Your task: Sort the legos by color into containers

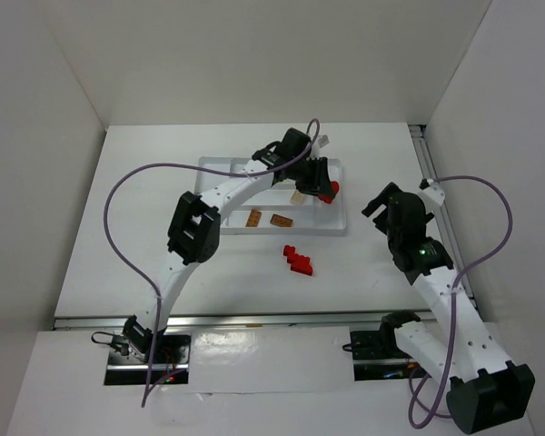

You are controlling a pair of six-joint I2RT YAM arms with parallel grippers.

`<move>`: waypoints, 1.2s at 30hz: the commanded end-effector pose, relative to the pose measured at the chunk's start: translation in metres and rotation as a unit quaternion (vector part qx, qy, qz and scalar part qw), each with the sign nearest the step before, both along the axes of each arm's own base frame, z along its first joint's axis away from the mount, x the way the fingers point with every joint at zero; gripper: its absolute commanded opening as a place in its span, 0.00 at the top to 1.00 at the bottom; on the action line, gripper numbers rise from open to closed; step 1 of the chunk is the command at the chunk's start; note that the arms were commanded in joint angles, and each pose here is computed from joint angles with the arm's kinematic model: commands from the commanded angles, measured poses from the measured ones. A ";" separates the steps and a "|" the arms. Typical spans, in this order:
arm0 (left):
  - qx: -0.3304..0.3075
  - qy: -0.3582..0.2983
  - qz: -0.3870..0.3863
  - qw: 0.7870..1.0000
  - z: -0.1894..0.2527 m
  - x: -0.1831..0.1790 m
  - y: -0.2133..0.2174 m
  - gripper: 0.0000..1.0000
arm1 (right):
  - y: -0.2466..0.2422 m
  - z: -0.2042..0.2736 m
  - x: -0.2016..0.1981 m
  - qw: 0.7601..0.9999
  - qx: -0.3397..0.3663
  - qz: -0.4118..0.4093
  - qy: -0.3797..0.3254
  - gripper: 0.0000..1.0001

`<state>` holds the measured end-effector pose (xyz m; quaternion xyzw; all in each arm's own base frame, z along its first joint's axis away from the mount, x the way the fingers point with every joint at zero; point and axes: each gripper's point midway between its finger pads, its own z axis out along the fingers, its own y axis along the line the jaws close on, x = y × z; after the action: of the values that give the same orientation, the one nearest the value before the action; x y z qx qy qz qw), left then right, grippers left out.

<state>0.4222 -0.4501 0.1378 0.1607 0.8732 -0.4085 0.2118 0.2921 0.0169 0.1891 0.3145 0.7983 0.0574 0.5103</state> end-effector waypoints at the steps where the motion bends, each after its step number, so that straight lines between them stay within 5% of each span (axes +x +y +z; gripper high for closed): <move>1: -0.018 -0.012 0.003 1.000 0.016 0.003 -0.012 0.58 | -0.020 0.001 -0.011 0.999 -0.017 -0.049 -0.001 0.12; 6: -0.002 -0.017 -0.003 1.000 0.008 -0.002 -0.010 0.21 | -0.022 0.012 -0.009 0.998 -0.026 -0.050 -0.005 0.11; 13: -0.003 -0.084 0.005 0.996 0.071 -0.006 0.007 0.00 | 0.010 -0.020 -0.007 0.997 -0.013 0.047 0.054 0.11; 19: 0.066 -0.129 0.103 0.984 0.115 -0.007 0.083 0.02 | 0.068 -0.047 -0.016 0.974 0.039 0.212 0.069 0.11; 26: 0.115 -0.149 0.191 0.963 0.140 -0.033 0.172 0.08 | 0.122 -0.082 -0.042 0.942 0.024 0.307 0.135 0.09; 36: 0.155 -0.122 0.254 0.947 0.114 -0.053 0.227 0.09 | 0.159 -0.113 -0.058 0.926 -0.026 0.309 0.214 0.03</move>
<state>0.3690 -0.2352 0.2510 0.0317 0.9048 -0.1926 0.3784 0.2227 0.1679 0.0647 0.0149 0.9526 0.1373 0.2710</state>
